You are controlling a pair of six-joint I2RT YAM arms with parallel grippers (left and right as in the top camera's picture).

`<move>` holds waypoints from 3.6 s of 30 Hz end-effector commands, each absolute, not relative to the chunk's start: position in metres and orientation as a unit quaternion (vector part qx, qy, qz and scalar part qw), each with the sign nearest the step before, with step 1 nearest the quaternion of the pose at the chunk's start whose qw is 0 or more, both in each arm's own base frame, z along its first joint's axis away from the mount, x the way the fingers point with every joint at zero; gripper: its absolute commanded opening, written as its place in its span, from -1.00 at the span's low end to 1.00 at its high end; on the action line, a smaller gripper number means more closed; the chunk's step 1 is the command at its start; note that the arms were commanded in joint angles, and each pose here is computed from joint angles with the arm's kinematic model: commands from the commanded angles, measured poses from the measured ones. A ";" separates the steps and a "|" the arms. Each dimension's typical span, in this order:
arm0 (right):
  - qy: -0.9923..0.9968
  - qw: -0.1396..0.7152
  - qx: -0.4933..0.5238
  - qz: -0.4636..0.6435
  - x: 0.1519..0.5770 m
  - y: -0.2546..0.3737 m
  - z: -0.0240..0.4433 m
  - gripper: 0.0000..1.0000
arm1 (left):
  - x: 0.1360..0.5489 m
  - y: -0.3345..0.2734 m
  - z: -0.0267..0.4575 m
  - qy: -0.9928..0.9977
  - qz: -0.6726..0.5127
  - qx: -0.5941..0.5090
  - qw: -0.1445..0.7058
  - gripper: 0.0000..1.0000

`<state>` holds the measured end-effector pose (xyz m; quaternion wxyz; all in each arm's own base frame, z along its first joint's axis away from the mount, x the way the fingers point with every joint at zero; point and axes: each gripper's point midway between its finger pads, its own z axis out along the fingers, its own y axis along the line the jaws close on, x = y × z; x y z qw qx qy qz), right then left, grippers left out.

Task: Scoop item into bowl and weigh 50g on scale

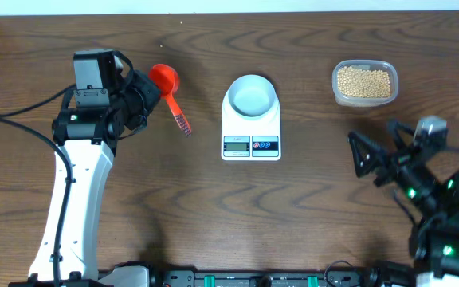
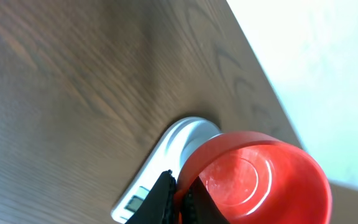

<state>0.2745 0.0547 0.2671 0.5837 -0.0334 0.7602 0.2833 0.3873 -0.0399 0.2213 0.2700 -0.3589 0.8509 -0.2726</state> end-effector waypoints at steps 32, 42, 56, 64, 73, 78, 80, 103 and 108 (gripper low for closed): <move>0.759 0.350 -0.137 0.532 0.362 0.291 0.282 -0.19 | 0.383 -0.114 0.188 0.717 -0.334 -0.607 0.082 -0.86; 0.803 0.346 -0.078 0.479 0.360 0.308 0.255 0.02 | 0.387 -0.117 0.191 0.709 -0.342 -0.611 0.083 -0.85; 0.810 0.350 -0.072 0.464 0.358 0.313 0.250 -0.35 | 0.383 -0.129 0.191 0.718 -0.344 -0.600 0.078 -0.85; 0.815 0.339 -0.075 0.464 0.354 0.315 0.246 -0.39 | 0.383 -0.129 0.191 0.718 -0.344 -0.600 0.078 -0.86; 0.816 0.334 -0.079 0.464 0.349 0.320 0.244 -0.55 | 0.383 -0.129 0.191 0.718 -0.345 -0.599 0.077 -0.85; 0.817 0.333 -0.077 0.465 0.349 0.320 0.244 -0.64 | 0.383 -0.130 0.192 0.719 -0.346 -0.598 0.074 -0.85; 0.817 0.332 -0.076 0.465 0.349 0.320 0.244 -0.74 | 0.383 -0.130 0.192 0.719 -0.346 -0.598 0.074 -0.86; 0.817 0.348 -0.053 0.456 0.365 0.301 0.248 -0.98 | 0.385 -0.131 0.193 0.725 -0.349 -0.588 0.082 -0.31; 0.817 0.365 -0.041 0.444 0.379 0.269 0.254 -0.98 | 0.387 -0.131 0.195 0.748 -0.350 -0.555 0.101 0.14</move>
